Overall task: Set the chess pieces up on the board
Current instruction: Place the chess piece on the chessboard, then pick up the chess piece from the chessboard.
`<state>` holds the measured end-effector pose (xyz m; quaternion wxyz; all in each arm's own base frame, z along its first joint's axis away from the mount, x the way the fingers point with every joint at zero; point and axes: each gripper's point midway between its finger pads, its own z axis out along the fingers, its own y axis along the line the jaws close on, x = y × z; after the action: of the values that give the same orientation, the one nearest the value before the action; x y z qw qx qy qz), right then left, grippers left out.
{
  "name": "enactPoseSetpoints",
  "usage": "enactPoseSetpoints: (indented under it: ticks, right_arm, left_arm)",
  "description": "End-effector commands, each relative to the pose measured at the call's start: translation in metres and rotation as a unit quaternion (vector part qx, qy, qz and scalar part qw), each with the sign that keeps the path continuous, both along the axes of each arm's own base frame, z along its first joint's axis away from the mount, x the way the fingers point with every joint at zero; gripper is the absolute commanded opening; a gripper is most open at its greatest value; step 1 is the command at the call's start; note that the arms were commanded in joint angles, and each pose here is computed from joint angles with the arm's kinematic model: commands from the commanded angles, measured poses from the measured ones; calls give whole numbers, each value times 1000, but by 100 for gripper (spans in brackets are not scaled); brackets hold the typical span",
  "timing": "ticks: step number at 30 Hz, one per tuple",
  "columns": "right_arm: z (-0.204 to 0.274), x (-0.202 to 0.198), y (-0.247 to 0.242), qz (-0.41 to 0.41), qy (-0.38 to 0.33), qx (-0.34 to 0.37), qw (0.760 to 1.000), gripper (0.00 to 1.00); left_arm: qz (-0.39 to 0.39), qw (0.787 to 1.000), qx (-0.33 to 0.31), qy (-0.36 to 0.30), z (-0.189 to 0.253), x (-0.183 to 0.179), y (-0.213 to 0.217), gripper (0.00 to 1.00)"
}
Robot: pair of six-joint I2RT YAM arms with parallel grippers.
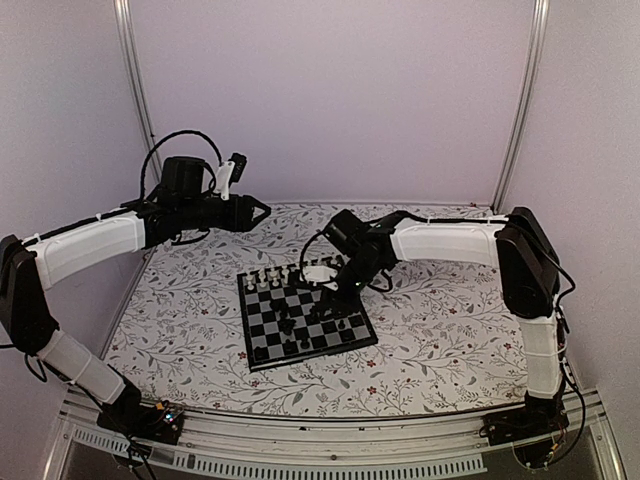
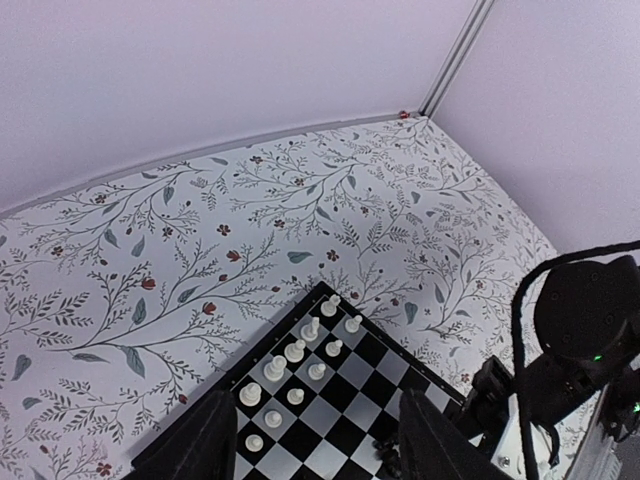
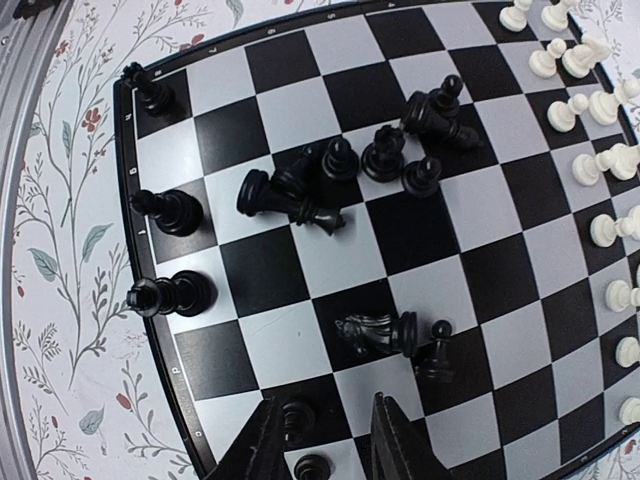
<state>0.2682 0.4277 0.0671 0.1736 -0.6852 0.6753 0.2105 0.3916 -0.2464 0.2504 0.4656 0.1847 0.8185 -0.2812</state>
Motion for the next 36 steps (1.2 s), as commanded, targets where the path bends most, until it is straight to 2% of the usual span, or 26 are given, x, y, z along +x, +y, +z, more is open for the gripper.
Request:
enactPoseSetpoints:
  ticks: [1, 14, 26, 36]
  right_arm:
    - [25, 14, 5, 2, -41, 11, 999, 31]
    - [-1, 56, 8, -29, -75, -13, 997, 36]
    - [-23, 52, 11, -20, -49, -21, 998, 38]
    - [-36, 53, 8, -23, -42, -36, 998, 33]
  left_arm:
    - [3, 1000, -6, -7, 9, 5, 3, 57]
    - [3, 1000, -6, -8, 8, 5, 3, 57]
    - [3, 1000, -5, -7, 7, 6, 3, 57]
    - [4, 1000, -3, -5, 5, 6, 3, 57]
